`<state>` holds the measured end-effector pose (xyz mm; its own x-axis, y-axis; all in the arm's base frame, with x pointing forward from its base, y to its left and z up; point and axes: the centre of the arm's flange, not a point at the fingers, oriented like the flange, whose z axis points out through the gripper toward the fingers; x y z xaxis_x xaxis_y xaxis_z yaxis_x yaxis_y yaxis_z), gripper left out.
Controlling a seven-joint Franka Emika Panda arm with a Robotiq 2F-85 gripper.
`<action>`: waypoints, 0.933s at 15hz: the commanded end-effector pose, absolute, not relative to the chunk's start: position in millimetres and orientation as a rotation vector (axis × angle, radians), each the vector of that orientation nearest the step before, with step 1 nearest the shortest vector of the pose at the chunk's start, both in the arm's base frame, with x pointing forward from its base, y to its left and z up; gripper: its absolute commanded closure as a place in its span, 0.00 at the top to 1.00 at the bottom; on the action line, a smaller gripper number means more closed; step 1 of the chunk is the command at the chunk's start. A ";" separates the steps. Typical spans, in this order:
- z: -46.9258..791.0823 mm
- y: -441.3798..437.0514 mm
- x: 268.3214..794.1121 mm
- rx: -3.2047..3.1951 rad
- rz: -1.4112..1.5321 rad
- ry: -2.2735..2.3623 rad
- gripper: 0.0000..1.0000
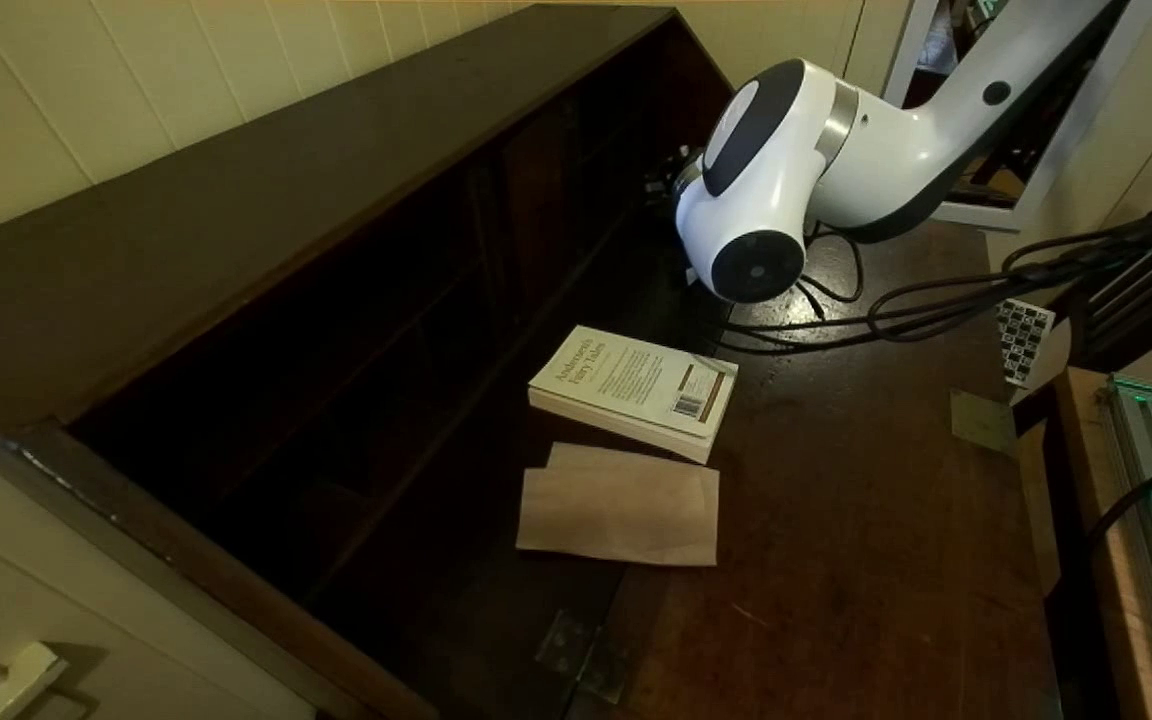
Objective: Pick up the marker and place it in the paper cup with the cap side down
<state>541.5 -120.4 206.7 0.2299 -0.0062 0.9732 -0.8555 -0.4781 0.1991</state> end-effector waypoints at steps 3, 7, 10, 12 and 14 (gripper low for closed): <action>206.8 -119.1 534.8 1.723 1.365 -0.804 0.04; 205.0 -117.4 533.0 1.727 1.360 -0.801 0.43; 204.3 -115.7 533.7 1.725 1.361 -0.802 0.62; 205.4 -115.3 533.3 1.722 1.366 -0.806 0.77; 207.2 -114.8 532.4 1.722 1.372 -0.808 0.89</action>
<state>537.9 -116.1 202.6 0.2406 -0.0087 0.9706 -0.8502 -0.4843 0.2065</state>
